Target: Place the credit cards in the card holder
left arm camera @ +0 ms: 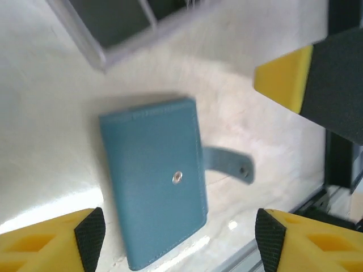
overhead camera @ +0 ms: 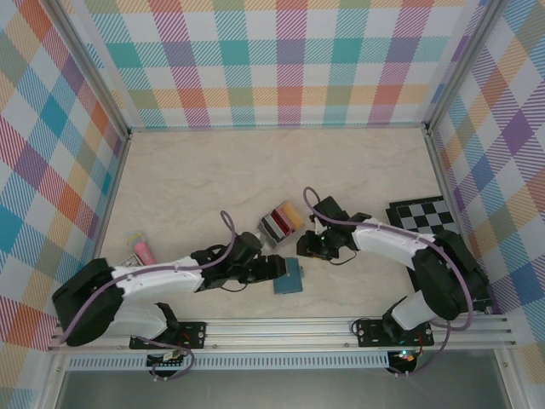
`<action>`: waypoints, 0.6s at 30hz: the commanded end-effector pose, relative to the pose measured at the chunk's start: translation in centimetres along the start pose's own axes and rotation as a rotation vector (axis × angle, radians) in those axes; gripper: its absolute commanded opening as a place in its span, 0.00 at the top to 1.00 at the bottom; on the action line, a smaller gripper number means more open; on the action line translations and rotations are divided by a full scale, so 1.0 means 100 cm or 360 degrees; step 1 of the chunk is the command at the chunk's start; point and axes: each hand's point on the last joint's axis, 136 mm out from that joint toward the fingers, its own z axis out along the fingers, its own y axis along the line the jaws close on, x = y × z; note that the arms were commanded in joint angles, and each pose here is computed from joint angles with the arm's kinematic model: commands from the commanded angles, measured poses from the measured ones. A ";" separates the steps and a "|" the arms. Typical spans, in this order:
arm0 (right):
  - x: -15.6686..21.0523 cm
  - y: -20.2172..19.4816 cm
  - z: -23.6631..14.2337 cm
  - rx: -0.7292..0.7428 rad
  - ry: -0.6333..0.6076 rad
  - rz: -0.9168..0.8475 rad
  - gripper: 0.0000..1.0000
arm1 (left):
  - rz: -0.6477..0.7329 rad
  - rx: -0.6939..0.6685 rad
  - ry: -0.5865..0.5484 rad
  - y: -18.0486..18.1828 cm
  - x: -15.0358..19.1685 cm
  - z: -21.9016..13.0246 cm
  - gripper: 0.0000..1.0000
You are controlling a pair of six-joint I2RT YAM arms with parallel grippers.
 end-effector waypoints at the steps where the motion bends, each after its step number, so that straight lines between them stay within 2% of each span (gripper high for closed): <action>1: -0.027 -0.009 -0.029 0.0204 -0.0137 -0.0232 0.46 | -0.0187 -0.0118 -0.0181 0.028 -0.038 -0.011 0.30; 4: -0.048 -0.006 -0.036 0.0281 -0.0164 -0.0328 0.42 | -0.0343 -0.0112 -0.0257 0.034 -0.073 -0.009 0.37; 9: -0.067 0.013 -0.030 0.0230 -0.0131 -0.0378 0.41 | -0.0466 -0.0072 -0.0242 0.027 -0.112 0.016 0.52; 13: -0.076 0.021 -0.021 0.0173 -0.0100 -0.0373 0.41 | -0.0528 -0.0154 -0.0211 0.035 -0.118 0.035 0.61; 18: -0.081 0.025 -0.011 0.0124 -0.0045 -0.0356 0.41 | -0.0547 -0.0152 -0.0175 0.038 -0.119 0.049 0.63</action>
